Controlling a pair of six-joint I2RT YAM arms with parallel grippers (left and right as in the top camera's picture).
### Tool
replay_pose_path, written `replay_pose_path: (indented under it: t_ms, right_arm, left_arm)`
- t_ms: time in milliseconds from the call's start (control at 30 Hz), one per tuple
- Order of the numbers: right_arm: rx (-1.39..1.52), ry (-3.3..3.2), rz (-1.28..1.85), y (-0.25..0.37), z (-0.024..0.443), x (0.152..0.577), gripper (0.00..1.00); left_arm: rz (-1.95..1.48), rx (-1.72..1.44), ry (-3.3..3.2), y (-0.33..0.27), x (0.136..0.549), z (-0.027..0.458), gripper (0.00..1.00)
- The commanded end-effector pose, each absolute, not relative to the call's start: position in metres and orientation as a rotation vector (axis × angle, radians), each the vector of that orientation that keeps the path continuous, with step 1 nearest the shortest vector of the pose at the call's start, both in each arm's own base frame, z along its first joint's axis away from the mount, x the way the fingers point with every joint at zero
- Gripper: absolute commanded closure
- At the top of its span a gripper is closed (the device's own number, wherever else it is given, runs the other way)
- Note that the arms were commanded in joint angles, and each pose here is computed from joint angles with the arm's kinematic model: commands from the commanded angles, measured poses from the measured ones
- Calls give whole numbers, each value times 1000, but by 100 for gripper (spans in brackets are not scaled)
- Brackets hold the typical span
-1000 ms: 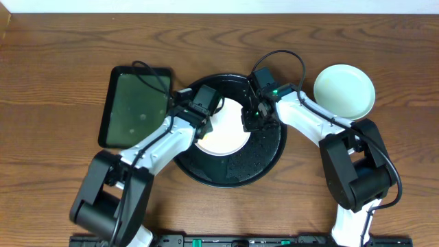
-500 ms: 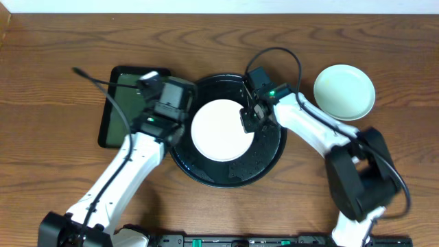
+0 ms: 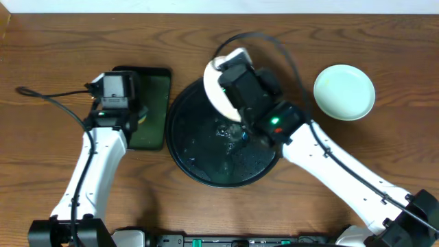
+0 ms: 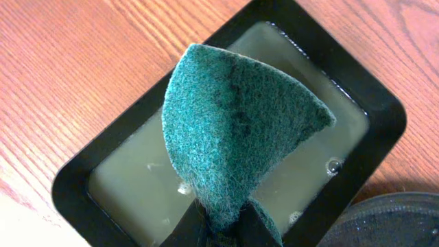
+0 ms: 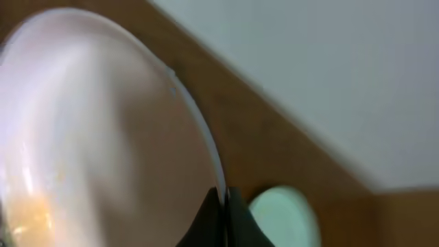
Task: Clean dirty plates on tray and stack at the side
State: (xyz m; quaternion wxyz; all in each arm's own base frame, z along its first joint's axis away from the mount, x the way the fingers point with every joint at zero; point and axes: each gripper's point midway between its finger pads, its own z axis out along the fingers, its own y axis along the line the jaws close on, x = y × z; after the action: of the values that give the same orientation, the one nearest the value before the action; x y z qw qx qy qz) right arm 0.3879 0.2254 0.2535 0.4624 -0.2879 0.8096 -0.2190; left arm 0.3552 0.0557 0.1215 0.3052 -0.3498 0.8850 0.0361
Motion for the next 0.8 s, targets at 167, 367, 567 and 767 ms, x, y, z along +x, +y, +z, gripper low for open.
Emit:
replay_pose_path:
  t_ms: [167,367,567,767]
  right_arm:
    - [-971,1654,-1006,237,318,383,99]
    - [-1017,1544,-1109,247,343,381,99]
    - [-928,1570,-1020,250,344,381,99]
    - [-1331,1818,-556,276,229,361,99]
  left_arm:
    - [58,-906,2377,54,354,116,92]
    - [58,-907,2376,54,354,116,92]
    - [58,-907,2377,54,354,116,92]
    - [58,-907,2377,54,354,116,92]
